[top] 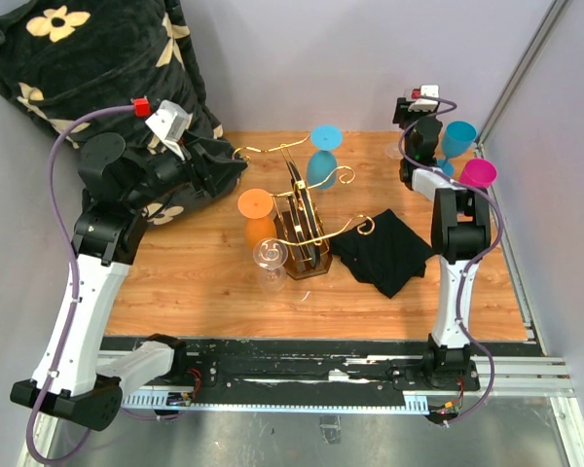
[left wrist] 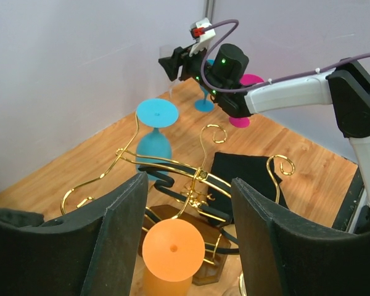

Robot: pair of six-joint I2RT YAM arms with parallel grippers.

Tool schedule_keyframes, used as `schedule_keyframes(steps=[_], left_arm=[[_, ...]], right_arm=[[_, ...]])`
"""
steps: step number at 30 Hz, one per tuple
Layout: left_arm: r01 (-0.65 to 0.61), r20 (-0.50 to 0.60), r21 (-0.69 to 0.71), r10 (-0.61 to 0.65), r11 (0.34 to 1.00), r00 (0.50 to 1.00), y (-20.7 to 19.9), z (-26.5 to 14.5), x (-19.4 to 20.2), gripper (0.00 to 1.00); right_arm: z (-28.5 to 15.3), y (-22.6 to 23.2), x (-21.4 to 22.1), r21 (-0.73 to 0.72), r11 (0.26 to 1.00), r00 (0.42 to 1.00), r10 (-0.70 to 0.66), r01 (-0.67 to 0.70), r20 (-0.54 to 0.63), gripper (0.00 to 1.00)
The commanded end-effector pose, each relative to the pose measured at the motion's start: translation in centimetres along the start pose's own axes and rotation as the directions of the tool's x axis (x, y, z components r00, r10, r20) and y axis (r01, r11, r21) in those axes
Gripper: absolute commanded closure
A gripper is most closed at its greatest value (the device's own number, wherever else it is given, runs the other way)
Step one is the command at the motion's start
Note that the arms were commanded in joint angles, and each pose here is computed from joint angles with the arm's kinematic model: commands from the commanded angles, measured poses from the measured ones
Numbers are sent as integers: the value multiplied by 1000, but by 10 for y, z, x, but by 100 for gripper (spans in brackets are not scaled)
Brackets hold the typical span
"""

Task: Take the wine glass off the wine glass rack

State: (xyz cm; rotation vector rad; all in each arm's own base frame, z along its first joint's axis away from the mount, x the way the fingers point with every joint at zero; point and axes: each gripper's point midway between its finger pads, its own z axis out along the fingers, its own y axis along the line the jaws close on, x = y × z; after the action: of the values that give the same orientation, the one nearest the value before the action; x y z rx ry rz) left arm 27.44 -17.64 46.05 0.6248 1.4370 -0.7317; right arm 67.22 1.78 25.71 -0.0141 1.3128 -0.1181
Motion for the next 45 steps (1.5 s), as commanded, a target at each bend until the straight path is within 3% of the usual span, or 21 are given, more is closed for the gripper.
schedule_keyframes(steps=[1,9,13,16,17,25,35,38,39,42,45], left_arm=[[9,40,-18,-8,1000,999,1,1,-3,38],[39,16,-28,-38,999,999,12,12,7,38],[50,22,-51,-49,997,999,18,16,6,39],[52,29,-50,-50,997,998,18,17,4,38],[54,29,-49,-53,997,998,18,17,4,38],[81,24,-54,-80,995,997,22,22,9,38],[115,44,-112,-111,987,993,27,15,9,31],[130,64,-126,-123,983,990,26,10,7,30],[135,70,-130,-126,982,989,25,8,6,30],[149,72,-143,-140,978,988,23,3,6,29],[183,82,-150,-172,972,982,23,3,5,27]], right_arm=[[4,-5,-7,44,998,993,-46,42,112,76],[-1,-6,23,57,996,990,-74,68,117,73],[-4,-8,33,62,996,991,-77,71,107,56],[-11,-13,27,86,994,987,-80,68,140,22],[-13,-15,23,95,993,985,-80,66,152,16],[-35,-18,-5,83,995,985,-67,54,156,5],[-123,7,-42,54,999,996,0,-5,94,7],[-160,38,-32,-47,997,993,53,-59,-108,7],[-172,45,-30,-63,994,979,79,-93,-190,7],[-198,64,-52,-107,954,909,228,-280,-348,29],[-204,71,-90,-95,877,824,398,-470,-404,34]])
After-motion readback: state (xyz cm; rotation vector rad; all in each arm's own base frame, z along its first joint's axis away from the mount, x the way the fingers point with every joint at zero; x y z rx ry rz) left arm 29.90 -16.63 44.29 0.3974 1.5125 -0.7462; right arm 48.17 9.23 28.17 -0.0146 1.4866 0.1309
